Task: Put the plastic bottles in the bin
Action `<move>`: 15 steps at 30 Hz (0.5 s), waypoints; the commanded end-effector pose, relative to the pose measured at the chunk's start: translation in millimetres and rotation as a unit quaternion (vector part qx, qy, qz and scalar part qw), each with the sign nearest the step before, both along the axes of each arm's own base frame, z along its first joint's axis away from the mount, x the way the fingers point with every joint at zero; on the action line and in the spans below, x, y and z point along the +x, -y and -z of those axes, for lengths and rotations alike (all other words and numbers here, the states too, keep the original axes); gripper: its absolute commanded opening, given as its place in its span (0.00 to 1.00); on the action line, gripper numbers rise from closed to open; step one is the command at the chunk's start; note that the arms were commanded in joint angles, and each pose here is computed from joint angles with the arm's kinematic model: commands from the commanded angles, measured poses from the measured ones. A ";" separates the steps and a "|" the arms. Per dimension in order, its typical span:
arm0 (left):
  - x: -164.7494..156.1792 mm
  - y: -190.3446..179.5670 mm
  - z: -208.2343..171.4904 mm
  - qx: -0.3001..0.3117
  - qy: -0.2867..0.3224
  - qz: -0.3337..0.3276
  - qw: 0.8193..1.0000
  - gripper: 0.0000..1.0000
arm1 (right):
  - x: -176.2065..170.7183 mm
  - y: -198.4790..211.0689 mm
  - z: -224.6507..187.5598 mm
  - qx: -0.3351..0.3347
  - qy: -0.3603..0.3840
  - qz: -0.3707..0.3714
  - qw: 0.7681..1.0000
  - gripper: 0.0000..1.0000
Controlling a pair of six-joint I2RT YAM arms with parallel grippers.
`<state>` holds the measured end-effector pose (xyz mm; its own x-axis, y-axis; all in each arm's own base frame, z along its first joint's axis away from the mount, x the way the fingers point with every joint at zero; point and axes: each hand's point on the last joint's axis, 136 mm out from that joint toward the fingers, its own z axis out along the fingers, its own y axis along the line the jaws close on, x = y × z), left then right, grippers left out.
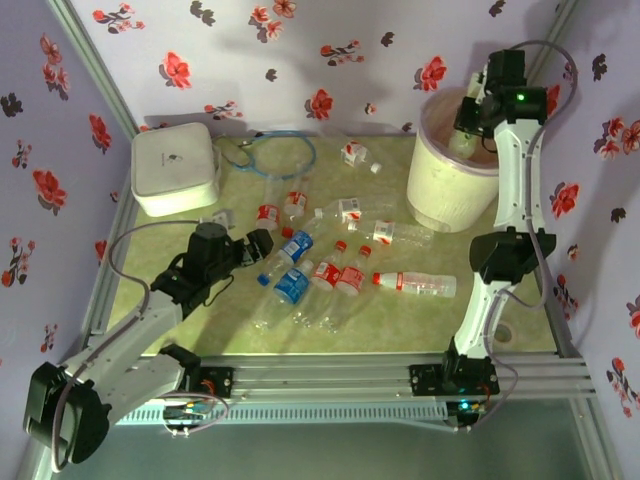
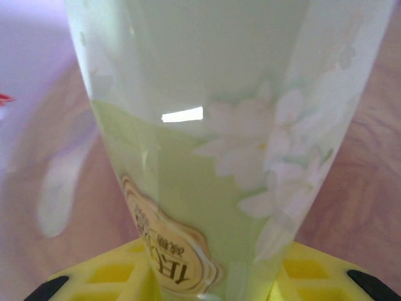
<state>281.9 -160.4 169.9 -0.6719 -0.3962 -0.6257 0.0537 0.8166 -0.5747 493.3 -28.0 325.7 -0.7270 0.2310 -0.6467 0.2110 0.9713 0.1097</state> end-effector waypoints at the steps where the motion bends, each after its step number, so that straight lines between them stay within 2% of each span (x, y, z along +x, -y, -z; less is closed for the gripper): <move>1: -1.8 -10.7 1.3 0.018 0.005 -0.009 1.000 0.86 | 8.4 25.7 15.1 -0.034 -0.014 0.033 0.999 0.34; 8: -4.0 -14.5 10.6 0.035 -0.010 -0.011 0.999 0.86 | 21.8 36.6 61.5 -0.036 -0.074 0.029 0.996 0.34; 15: -10.2 -23.1 28.0 0.087 -0.038 0.001 0.995 0.89 | 28.4 35.2 109.9 -0.037 -0.131 0.006 0.991 0.36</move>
<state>275.5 -147.7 154.7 -0.6968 -0.3420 -0.6305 0.0313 0.8637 -0.5030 523.3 -59.4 223.4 -0.8502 0.2261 -0.4754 0.2557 0.9667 0.0023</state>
